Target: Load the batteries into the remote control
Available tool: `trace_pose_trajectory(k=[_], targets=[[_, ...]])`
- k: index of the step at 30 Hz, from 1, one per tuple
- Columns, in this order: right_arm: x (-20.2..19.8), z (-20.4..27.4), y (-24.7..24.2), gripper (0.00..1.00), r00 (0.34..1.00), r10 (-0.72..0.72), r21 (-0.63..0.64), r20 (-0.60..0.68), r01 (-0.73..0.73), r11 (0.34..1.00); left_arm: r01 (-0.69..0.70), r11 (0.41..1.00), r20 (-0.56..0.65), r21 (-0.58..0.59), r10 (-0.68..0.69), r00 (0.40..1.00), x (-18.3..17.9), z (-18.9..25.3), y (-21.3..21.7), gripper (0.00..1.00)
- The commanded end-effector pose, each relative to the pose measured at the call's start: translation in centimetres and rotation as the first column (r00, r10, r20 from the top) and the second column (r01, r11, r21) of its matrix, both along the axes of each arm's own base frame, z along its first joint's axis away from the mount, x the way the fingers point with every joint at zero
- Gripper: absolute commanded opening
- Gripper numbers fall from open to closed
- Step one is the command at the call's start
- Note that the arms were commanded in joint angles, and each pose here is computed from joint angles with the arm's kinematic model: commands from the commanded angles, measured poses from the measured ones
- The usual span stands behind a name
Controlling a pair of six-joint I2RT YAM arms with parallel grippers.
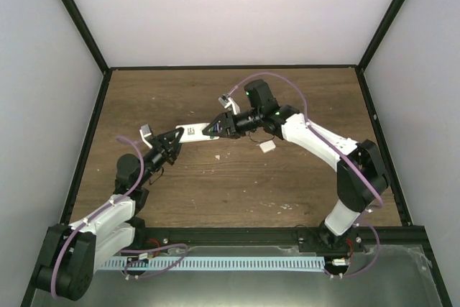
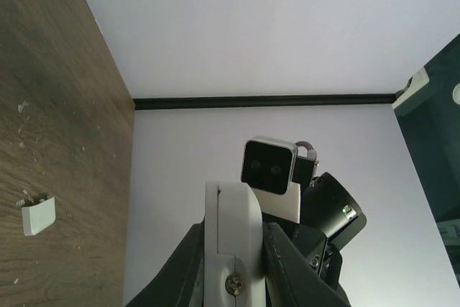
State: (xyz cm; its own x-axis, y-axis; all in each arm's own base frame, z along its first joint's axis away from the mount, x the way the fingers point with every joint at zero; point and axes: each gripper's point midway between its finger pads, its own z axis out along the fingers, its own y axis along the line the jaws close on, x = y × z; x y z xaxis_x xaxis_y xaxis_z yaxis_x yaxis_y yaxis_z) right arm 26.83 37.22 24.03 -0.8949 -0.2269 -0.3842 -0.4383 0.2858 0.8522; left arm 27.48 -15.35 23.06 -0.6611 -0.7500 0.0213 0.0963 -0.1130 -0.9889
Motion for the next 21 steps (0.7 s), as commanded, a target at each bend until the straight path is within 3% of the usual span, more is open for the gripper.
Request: trace_pose_trajectory(k=[1,12,21], targets=[[-0.9,1.7,-0.8,0.52,0.998,0.026,0.027,0.060,-0.027,0.999,-0.003,1.000,-0.031,-0.002,0.003,1.000,0.3,-0.4,0.0,0.00],[-1.3,0.9,-1.6,0.53,0.997,0.032,0.009,0.074,-0.033,0.999,0.016,1.000,-0.049,0.003,-0.016,0.999,0.2,-0.3,-0.3,0.00],[-1.3,0.4,-2.0,0.44,0.996,0.031,-0.006,0.079,-0.030,1.000,0.019,1.000,-0.050,0.003,-0.019,0.999,0.1,-0.3,-0.3,0.00]])
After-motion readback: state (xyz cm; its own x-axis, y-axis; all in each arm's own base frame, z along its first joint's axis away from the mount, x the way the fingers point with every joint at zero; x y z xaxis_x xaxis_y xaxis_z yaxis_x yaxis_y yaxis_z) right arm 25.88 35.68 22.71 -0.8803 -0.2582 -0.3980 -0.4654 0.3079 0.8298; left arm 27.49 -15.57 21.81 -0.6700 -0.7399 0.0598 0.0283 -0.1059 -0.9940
